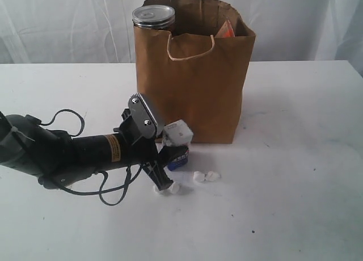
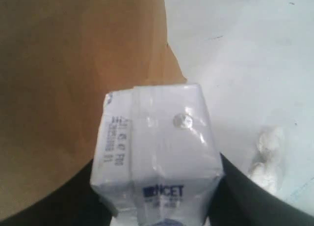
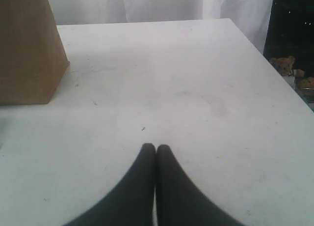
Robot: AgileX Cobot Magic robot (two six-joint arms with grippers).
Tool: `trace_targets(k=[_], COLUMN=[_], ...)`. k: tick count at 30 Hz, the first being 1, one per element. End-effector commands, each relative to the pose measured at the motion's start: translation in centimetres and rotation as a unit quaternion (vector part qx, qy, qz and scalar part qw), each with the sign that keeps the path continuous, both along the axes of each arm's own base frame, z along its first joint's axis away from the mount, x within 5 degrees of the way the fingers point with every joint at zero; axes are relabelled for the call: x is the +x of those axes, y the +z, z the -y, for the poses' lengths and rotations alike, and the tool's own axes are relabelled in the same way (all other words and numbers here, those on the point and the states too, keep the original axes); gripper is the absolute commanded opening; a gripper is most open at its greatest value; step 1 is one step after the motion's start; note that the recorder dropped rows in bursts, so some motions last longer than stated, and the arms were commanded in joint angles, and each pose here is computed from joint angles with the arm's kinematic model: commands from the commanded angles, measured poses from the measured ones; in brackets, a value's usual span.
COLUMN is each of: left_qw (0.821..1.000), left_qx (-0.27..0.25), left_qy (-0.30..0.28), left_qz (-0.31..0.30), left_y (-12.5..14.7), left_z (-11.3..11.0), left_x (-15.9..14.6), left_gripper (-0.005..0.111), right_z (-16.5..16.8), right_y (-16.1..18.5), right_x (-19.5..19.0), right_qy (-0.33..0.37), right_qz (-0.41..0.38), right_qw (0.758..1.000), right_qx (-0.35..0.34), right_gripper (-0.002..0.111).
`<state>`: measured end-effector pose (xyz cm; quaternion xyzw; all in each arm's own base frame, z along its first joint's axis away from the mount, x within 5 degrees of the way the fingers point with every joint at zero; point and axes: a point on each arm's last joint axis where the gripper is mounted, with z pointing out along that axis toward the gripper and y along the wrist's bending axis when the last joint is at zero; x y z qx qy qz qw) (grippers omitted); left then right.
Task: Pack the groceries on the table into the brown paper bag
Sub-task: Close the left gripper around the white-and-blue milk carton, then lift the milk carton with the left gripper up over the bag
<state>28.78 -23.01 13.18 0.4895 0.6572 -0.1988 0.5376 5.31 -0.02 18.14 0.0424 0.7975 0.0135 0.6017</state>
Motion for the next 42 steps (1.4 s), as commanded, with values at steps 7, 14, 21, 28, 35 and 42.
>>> trace_targets(k=[7,14,21,28,35,42], left_qw=[0.997,0.999,0.997,0.993,0.991,0.982], left_qx=[-0.055,-0.016,-0.027,-0.051,-0.061,-0.084], left_qy=[-0.007,0.046,0.073,0.089,0.093,0.076], left_qz=[0.055,-0.015,0.002,0.053,0.074,0.148], left_y=[5.0,7.0,11.6,16.2,17.8,19.0], left_z=[0.0,-1.3,-2.8,-4.3,-5.0,-4.8], left_x=[-0.4,-0.9,-2.3,-4.0,-4.9,-4.9], left_gripper=[0.000,0.000,0.000,0.000,0.000,0.000], right_z=[0.1,0.1,0.1,0.1,0.1,0.1], right_y=[-0.1,-0.1,-0.1,-0.1,-0.1,-0.1], right_x=[0.0,0.0,0.0,0.0,0.0,0.0], right_qy=[-0.003,-0.006,-0.007,-0.007,-0.007,-0.007], right_qz=[0.001,0.002,0.002,0.002,0.002,0.002], right_qw=[1.000,1.000,1.000,1.000,1.000,1.000], right_qx=[-0.006,0.004,0.006,0.006,0.006,0.006], right_gripper=[0.000,0.000,0.000,0.000,0.000,0.000])
